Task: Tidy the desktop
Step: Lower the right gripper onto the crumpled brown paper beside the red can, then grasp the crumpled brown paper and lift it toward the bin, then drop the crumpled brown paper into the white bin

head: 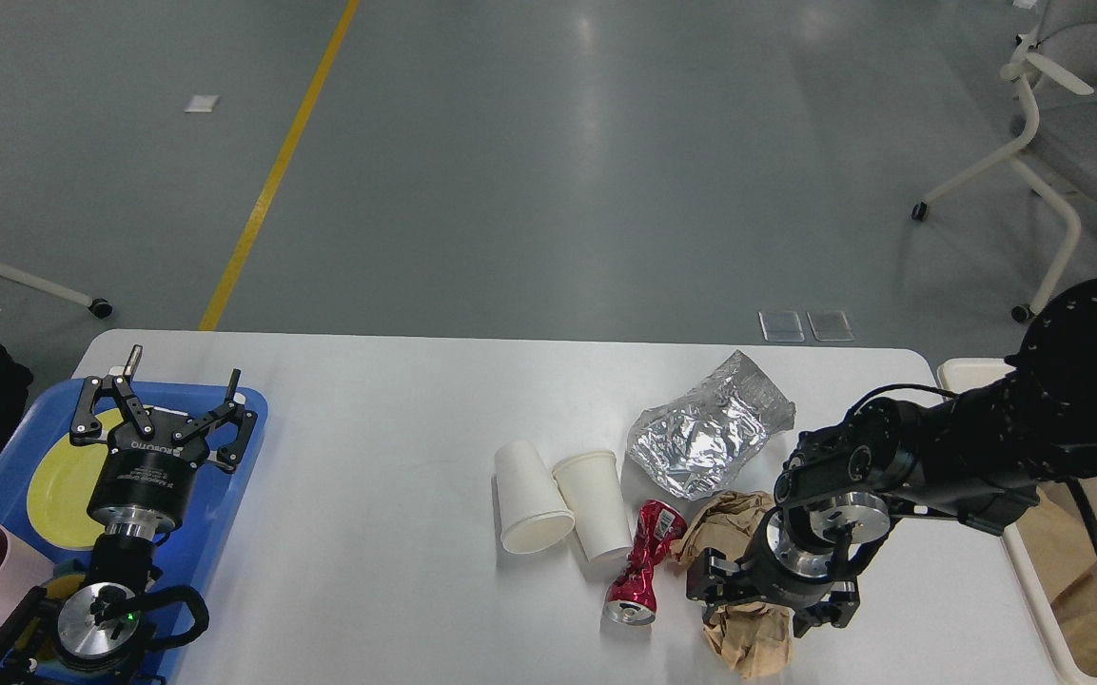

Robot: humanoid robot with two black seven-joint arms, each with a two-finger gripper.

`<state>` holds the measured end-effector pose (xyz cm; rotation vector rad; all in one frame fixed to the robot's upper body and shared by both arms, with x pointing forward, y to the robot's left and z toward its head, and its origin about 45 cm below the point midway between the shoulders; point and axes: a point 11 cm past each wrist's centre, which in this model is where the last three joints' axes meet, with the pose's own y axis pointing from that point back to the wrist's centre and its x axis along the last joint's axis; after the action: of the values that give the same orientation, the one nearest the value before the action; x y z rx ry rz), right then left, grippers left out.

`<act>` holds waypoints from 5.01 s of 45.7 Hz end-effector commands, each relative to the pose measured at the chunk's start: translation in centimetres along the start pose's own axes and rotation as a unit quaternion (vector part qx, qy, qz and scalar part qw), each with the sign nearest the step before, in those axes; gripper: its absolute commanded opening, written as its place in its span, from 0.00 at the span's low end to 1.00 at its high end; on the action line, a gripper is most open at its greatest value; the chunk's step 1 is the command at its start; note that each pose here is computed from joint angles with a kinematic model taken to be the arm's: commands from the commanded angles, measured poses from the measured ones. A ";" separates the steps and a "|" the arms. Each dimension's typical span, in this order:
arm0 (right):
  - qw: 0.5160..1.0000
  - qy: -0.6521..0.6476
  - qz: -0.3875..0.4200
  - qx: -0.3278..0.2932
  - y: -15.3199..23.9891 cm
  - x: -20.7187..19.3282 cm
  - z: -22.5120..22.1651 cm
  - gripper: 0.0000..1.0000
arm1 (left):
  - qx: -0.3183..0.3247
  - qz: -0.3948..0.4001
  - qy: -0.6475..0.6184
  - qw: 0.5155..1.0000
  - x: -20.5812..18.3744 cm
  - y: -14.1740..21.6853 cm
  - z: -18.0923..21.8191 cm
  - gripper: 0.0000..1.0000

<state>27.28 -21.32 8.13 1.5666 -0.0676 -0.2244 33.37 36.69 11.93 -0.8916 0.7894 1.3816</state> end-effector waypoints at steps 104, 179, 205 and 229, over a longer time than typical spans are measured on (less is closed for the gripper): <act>0.964 -0.199 0.175 0.020 29.3 5.7 14.9 0.00 | 0.001 0.000 -0.001 1.000 0.0 0.0 0.0 0.96; 0.849 -0.324 0.398 -0.126 -2.6 7.3 33.9 0.67 | 0.000 0.000 0.000 1.000 0.0 0.0 0.0 0.96; 0.848 -0.322 0.403 -0.125 -1.3 8.6 33.7 1.00 | 0.001 0.000 -0.001 1.000 0.0 0.0 0.0 0.96; 0.916 -0.246 0.297 -0.109 9.3 15.2 26.8 1.00 | 0.000 0.000 0.000 1.000 0.0 0.0 0.0 0.96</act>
<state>35.86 -53.03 12.98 1.1143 -0.9214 -0.1595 33.37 36.69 11.93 -0.8914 0.7893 1.3818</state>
